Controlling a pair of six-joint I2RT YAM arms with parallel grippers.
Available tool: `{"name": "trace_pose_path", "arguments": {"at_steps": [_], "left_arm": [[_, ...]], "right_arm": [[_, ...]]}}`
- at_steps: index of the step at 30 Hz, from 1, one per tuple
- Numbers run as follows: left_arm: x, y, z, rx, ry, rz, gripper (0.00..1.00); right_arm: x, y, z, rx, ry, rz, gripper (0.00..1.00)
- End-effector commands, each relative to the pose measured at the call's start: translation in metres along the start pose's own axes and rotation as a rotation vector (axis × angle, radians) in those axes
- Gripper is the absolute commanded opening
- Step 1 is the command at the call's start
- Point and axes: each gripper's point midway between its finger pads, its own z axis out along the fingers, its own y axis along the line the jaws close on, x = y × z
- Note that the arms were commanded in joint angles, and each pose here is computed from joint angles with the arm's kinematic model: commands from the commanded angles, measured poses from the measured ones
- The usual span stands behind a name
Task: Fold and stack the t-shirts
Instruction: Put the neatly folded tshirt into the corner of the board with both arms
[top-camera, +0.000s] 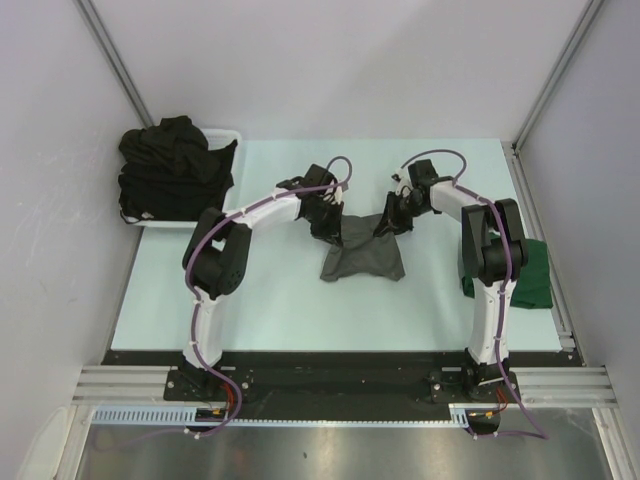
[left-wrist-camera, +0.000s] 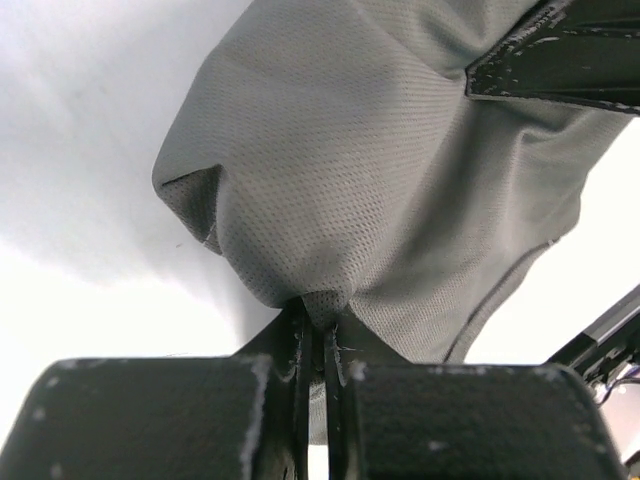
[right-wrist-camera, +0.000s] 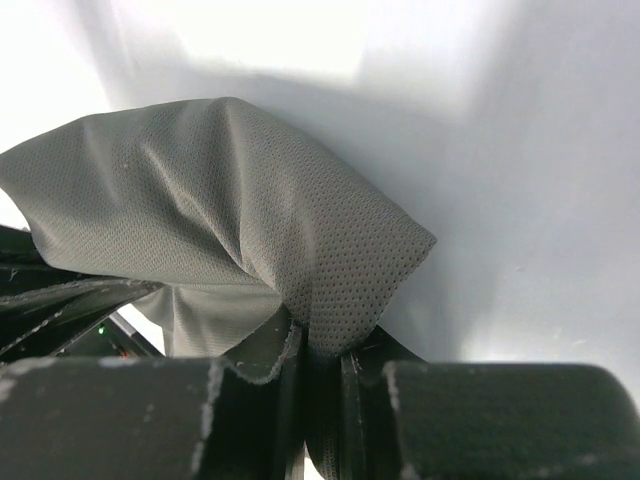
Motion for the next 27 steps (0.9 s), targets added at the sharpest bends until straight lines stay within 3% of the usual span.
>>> {"name": "trace_pose_path", "arguments": {"at_steps": [1, 11, 27], "left_arm": [[-0.034, -0.02, -0.039, 0.009, -0.104, 0.074, 0.0], [-0.058, -0.04, -0.063, 0.031, -0.165, 0.114, 0.0], [-0.063, -0.084, -0.076, 0.111, -0.2, 0.171, 0.0]], "right_arm": [[-0.031, 0.013, -0.027, 0.014, -0.101, -0.069, 0.0], [-0.046, 0.025, -0.056, 0.024, -0.177, -0.109, 0.0], [-0.058, 0.038, -0.095, 0.078, -0.275, -0.161, 0.0]]}}
